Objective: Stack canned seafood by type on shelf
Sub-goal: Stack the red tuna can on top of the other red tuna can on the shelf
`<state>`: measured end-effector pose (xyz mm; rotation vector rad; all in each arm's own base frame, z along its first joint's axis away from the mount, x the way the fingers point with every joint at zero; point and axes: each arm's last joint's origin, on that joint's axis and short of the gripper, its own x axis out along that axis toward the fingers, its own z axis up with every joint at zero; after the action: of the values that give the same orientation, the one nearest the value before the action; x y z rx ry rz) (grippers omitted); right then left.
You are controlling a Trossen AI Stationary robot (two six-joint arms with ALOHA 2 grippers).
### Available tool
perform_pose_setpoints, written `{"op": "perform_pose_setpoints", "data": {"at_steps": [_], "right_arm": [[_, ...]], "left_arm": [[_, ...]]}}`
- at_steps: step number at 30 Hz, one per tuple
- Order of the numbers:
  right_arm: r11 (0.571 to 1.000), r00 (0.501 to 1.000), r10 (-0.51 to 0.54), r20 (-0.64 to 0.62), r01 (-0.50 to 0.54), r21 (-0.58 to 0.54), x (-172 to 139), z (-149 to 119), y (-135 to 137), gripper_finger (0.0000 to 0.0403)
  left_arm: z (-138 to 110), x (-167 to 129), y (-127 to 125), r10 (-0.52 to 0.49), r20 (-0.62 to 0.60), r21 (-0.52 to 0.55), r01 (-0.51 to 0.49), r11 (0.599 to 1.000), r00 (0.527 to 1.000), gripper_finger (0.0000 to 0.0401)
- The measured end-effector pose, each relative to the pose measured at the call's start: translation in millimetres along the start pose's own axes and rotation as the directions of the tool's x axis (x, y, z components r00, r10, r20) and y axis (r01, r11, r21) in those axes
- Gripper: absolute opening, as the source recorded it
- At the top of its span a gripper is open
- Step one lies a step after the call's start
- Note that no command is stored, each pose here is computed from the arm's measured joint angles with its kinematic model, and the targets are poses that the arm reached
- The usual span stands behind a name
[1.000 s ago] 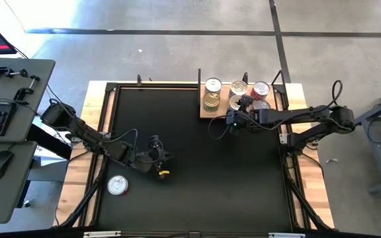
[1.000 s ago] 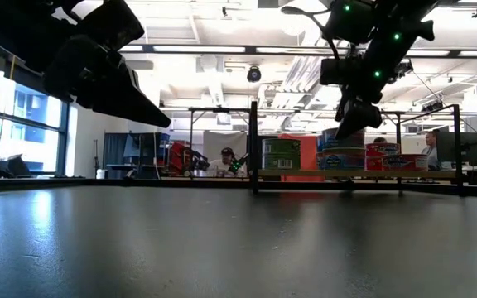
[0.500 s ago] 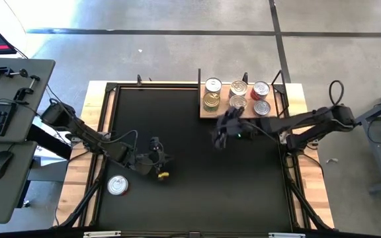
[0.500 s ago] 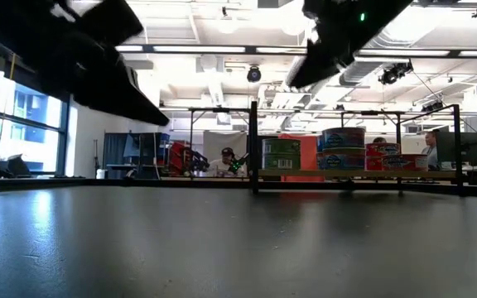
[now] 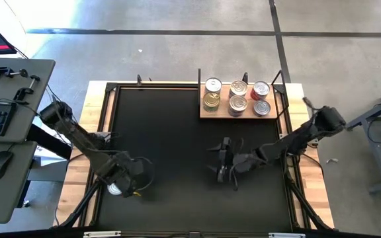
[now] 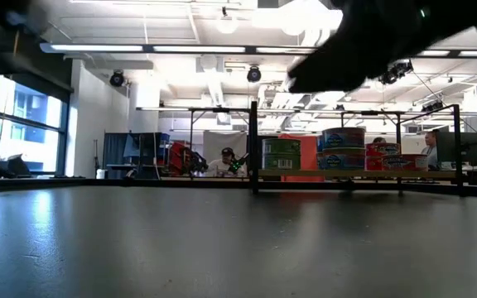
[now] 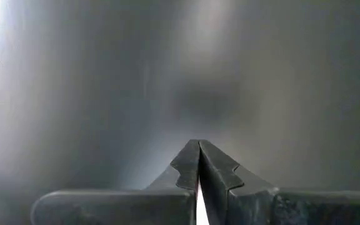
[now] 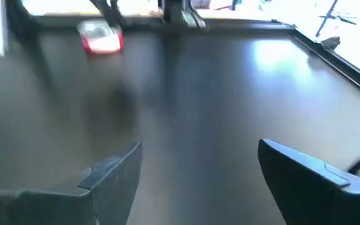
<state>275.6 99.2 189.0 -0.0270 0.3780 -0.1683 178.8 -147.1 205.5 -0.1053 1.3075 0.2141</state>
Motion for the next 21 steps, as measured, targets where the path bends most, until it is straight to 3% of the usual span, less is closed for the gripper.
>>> {"op": "perform_pose_setpoints", "data": {"at_steps": [3,5,8,11,14,16,18,21], "right_arm": [[0.998,0.998,-0.06,-0.021,0.06,-0.021,9,-14,10,0.0309],[0.995,0.995,-0.1,-0.005,0.1,-0.024,15,-20,14,0.0309],[0.993,0.994,-0.113,0.009,0.113,-0.025,22,-28,19,0.0309],[0.993,0.994,-0.112,0.007,0.112,-0.022,26,-31,20,0.0309],[0.993,0.994,-0.112,0.005,0.112,-0.021,26,-32,20,0.0309],[0.994,0.994,-0.111,0.012,0.112,-0.015,26,-32,20,0.0309],[0.993,0.993,-0.114,0.015,0.114,-0.013,26,-31,20,0.0309],[0.994,0.993,-0.113,0.024,0.113,-0.002,26,-30,20,0.0309]], "left_arm": [[-23,0,1,-0.013,-0.224,-0.225,-0.038,0.974,0.975,0.0],[-34,4,0,-0.035,-0.303,-0.318,-0.066,0.946,0.952,0.0],[-48,15,-2,-0.06,-0.342,-0.37,-0.076,0.926,0.938,0.0],[-51,30,-3,-0.119,-0.299,-0.392,-0.009,0.92,0.947,0.0],[-39,38,-7,-0.171,-0.125,-0.375,0.113,0.92,0.977,0.0],[-22,41,-7,-0.108,0.107,-0.314,0.137,0.939,0.988,0.0],[-7,44,-4,-0.028,0.315,-0.229,0.104,0.968,0.949,0.0],[22,34,-10,-0.054,0.542,-0.092,0.123,0.988,0.838,0.0]]}}
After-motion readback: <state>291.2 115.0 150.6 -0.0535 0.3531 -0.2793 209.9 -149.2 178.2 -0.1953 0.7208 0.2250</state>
